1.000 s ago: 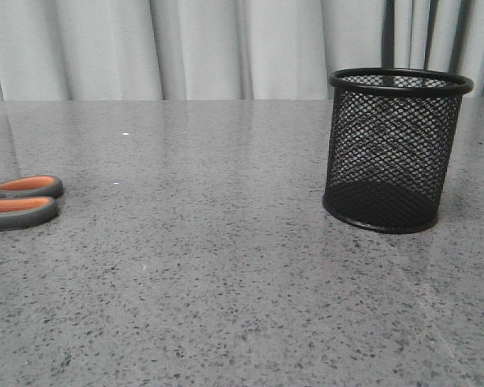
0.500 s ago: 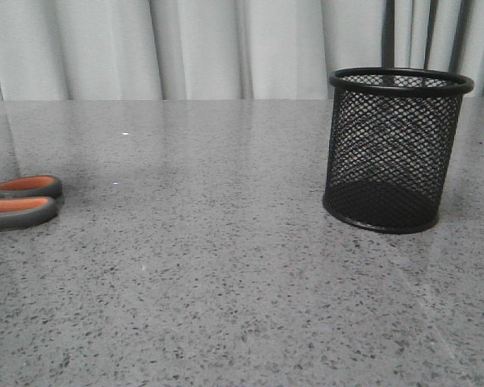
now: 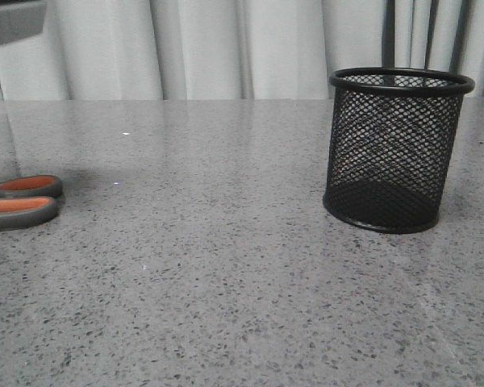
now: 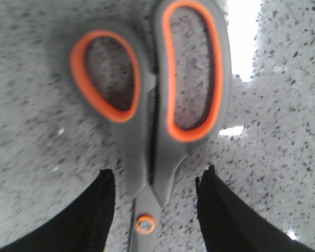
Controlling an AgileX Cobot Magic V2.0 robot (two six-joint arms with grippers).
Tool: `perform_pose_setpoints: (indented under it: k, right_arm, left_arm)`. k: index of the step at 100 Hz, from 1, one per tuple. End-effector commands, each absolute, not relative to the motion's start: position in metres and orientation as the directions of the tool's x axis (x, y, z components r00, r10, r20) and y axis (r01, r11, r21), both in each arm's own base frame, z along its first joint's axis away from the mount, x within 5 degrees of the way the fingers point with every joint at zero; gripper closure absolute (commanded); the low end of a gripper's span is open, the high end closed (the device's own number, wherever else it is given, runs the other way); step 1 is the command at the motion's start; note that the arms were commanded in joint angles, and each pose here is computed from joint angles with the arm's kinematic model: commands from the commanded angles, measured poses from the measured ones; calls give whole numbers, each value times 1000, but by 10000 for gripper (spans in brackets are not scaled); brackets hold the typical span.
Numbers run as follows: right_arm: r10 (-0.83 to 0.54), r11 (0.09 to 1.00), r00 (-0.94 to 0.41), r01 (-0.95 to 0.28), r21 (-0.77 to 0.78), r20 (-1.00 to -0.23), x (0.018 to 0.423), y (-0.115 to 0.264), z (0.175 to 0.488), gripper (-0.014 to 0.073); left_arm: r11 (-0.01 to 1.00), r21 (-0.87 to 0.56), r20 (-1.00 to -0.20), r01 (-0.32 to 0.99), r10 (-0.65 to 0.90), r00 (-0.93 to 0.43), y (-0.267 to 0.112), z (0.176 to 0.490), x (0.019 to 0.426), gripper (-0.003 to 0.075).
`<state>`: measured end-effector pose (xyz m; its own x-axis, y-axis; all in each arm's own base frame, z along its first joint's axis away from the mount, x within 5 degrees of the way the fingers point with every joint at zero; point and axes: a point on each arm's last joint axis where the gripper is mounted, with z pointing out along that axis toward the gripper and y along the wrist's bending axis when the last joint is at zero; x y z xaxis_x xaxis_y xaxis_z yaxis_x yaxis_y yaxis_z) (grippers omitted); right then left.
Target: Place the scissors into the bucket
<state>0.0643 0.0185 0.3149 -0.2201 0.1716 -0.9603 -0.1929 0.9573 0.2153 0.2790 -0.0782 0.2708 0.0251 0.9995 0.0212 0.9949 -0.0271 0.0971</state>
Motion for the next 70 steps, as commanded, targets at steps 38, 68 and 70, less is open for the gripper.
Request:
perform_pose_setpoints:
  k: [38, 68, 70]
  right_arm:
    - [173, 963, -146, -184, 199, -974, 68, 17, 325, 176]
    - [174, 962, -148, -185, 200, -973, 68, 17, 325, 176]
    - [174, 962, -148, -185, 200, -973, 68, 17, 325, 176]
  left_arm:
    - [34, 162, 18, 986, 999, -37, -59, 271, 293, 382]
    - [116, 103, -145, 988, 984, -100, -71, 264, 295, 384]
    - [112, 98, -152, 989, 984, -96, -72, 265, 295, 384]
